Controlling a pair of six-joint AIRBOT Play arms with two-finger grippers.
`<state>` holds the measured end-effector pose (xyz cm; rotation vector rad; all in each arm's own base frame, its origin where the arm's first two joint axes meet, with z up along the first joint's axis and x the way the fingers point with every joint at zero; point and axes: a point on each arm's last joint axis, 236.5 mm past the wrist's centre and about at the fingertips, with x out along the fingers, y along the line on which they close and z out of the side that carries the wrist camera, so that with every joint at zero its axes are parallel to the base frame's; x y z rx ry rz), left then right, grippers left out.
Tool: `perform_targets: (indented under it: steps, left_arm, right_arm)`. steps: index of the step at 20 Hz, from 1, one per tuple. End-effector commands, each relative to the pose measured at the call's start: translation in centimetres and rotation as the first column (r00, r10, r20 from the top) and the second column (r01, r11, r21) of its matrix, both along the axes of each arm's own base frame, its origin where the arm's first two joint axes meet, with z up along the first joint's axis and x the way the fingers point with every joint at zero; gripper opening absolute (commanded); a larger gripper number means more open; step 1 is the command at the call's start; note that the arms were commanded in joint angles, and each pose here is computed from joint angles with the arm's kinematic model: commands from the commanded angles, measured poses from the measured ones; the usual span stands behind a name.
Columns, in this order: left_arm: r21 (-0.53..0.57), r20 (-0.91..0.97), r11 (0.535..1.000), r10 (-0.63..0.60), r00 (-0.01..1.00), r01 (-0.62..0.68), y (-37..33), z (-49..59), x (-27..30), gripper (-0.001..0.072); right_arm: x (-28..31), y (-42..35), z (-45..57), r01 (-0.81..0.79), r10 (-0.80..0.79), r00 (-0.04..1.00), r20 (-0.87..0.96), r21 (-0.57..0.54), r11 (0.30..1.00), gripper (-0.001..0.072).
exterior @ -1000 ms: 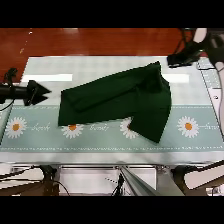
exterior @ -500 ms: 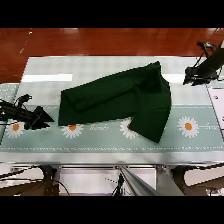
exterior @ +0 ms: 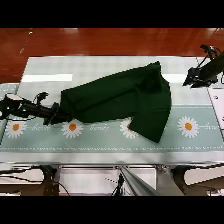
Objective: Fold the shirts.
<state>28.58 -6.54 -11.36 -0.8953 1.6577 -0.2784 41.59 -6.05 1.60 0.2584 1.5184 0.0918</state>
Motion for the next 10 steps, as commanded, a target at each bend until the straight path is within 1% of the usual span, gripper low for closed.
perform_targets:
  steps: [1, 4, 7, 10]
  left_arm:
    - [0.019, 0.001, 0.999, 0.032, 1.0, -0.032, -0.6, -1.1, 1.1, 0.0008]
    - [0.001, 0.002, 1.0, 0.014, 1.0, -0.014, -0.6, -0.8, 0.7, 0.0016]
    - [-0.003, 0.01, 1.0, 0.0, 1.0, 0.0, -0.6, -0.5, 0.6, 0.0016]
    - [0.0, 0.025, 1.0, -0.006, 1.0, 0.006, -0.6, -0.2, 0.7, 0.0014]
  right_arm:
    - [-0.7, -0.6, 0.0, -0.001, 0.001, 1.0, -0.017, 0.015, 1.0, 0.049]
    - [-2.3, -3.4, 0.1, 0.063, -0.061, 0.996, -0.058, 0.03, 0.998, 0.049]
    - [-3.4, -6.3, 0.5, 0.171, -0.166, 0.984, -0.062, 0.085, 0.982, 0.049]
    - [-3.8, -7.9, 0.7, 0.225, -0.22, 0.974, -0.048, 0.121, 0.967, 0.0489]
